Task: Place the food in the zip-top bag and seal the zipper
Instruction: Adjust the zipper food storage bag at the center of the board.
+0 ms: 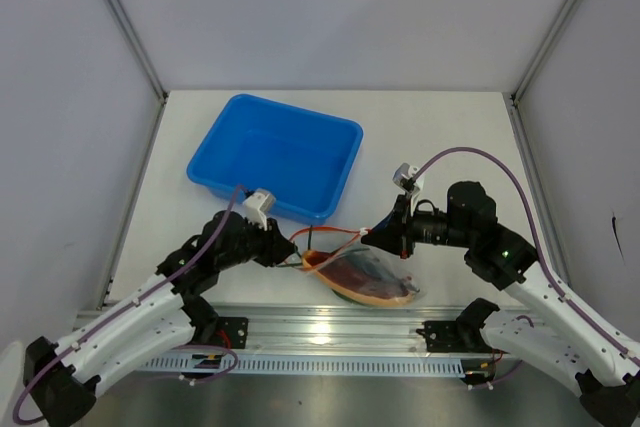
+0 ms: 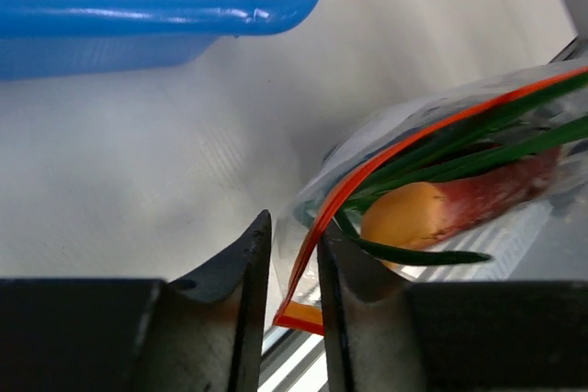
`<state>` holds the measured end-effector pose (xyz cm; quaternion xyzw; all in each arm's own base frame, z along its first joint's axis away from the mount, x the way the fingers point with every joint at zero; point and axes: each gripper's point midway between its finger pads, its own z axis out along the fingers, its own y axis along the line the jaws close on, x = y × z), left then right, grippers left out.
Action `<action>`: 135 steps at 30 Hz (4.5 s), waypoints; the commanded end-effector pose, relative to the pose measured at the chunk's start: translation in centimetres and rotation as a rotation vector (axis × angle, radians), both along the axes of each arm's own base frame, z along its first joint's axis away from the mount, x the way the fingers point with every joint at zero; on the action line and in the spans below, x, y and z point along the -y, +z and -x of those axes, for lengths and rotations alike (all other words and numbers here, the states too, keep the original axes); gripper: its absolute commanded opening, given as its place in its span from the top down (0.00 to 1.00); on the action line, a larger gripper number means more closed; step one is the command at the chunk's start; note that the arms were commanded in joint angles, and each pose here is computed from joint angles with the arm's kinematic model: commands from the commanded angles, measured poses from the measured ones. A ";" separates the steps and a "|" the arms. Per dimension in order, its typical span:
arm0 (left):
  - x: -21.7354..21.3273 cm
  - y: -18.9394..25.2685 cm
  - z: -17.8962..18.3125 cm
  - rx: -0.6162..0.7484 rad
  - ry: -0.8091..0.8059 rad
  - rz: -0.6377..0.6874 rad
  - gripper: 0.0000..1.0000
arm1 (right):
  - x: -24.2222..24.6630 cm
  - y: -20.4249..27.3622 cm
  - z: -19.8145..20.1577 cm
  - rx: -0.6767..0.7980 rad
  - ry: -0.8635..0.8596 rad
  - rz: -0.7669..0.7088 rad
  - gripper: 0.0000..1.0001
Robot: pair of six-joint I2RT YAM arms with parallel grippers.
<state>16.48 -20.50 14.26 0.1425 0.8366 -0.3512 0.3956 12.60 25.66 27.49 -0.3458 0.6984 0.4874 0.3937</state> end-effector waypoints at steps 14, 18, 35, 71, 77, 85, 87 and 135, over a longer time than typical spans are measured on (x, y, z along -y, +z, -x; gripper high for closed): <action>3.0 17.3 1.8 0.227 -0.264 0.121 0.99 | 2.8 2.7 -3.3 0.047 -0.266 0.009 1.00; 3.7 20.6 3.5 0.194 -0.336 0.185 0.99 | 4.0 5.1 -2.3 0.073 -0.293 -0.027 1.00; 3.6 16.3 1.3 0.118 -0.279 0.034 1.00 | 6.1 3.8 -5.1 0.059 -0.469 0.049 1.00; 3.0 6.8 0.0 -0.022 -0.201 -0.094 0.99 | 5.0 -3.2 -6.5 -0.089 -0.484 0.113 1.00; 1.6 17.8 1.2 0.210 -0.189 0.051 0.99 | 6.0 2.2 -5.9 0.005 -0.489 0.074 1.00; 1.5 17.7 3.0 0.155 -0.241 0.072 0.99 | 6.8 7.0 -3.9 0.039 -0.472 -0.008 1.00; 1.6 16.9 2.9 0.137 -0.239 0.065 0.99 | 6.9 7.2 -3.8 0.043 -0.474 -0.015 1.00; 0.7 8.3 2.4 -0.042 -0.254 -0.117 0.99 | 5.6 -2.9 -5.1 -0.380 -0.383 0.053 1.00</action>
